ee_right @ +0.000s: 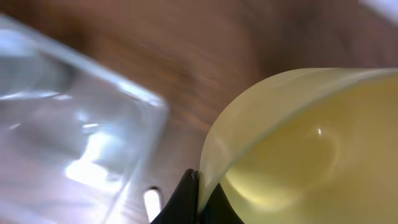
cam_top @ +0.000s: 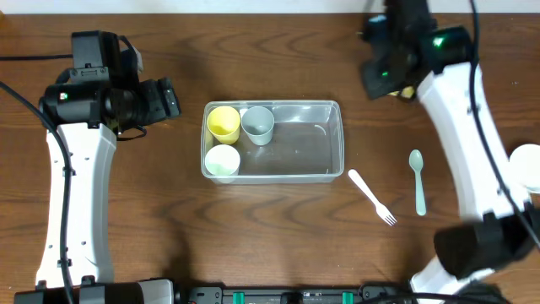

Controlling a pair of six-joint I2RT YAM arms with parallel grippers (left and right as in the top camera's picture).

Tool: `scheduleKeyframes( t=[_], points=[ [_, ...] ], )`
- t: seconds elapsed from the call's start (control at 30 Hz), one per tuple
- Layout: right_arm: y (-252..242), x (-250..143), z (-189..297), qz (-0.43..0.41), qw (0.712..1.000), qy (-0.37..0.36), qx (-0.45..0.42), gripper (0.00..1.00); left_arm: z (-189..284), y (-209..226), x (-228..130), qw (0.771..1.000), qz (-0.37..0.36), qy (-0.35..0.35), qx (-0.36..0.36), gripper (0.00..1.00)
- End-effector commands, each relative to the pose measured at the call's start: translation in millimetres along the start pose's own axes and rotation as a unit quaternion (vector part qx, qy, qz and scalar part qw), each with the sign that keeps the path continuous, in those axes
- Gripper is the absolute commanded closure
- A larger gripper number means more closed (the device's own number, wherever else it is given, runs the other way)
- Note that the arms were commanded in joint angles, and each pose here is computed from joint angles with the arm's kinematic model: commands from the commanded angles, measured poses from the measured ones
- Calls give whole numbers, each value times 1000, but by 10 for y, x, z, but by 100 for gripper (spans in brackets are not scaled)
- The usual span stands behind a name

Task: Pack container
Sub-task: 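Carry the yellow bowl into the container's right side and release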

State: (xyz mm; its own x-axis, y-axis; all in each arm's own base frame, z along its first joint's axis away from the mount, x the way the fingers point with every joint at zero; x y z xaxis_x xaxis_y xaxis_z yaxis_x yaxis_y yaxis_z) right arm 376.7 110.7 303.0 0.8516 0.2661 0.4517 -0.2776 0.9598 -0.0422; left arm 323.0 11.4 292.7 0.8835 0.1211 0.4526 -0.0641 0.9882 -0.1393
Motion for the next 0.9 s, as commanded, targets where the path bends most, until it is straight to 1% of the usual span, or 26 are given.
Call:
scheduleKeyframes(
  t=[0.0, 0.17, 0.27, 0.37, 0.6, 0.87],
  points=[
    [456, -46, 19, 109, 993, 5, 34, 99, -44, 8, -28, 1000, 10, 11, -2, 9],
    [955, -167, -91, 165, 984, 25, 60, 96, -44, 9, -28, 1000, 10, 11, -2, 9],
    [1171, -272, -236, 186, 978, 44, 81, 91, -44, 9, -28, 1000, 10, 11, -2, 9],
    [1321, -392, -433, 197, 974, 67, 94, 92, -44, 9, -28, 1000, 10, 11, -2, 9],
    [1357, -605, -914, 184, 974, 93, 91, 96, -42, 82, -39, 999, 10, 13, 34, 9],
    [1333, -745, -1218, 178, 976, 90, 89, 96, -42, 82, -38, 999, 10, 12, 34, 9]
  ],
)
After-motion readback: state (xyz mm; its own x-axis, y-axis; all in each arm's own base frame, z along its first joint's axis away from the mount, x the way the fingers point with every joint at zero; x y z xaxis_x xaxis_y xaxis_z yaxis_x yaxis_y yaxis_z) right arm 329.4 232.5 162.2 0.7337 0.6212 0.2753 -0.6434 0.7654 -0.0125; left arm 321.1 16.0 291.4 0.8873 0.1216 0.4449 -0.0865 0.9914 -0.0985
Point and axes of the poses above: each gripper's point midway between its finger pads, its own z axis back along the fingers, its own y axis along the line the jaws close on, x = y × z, the point moved 7 cm from there along z, back along the fingers, and after that the axes turned 10 degrees about -z, right-handed, at the moved point
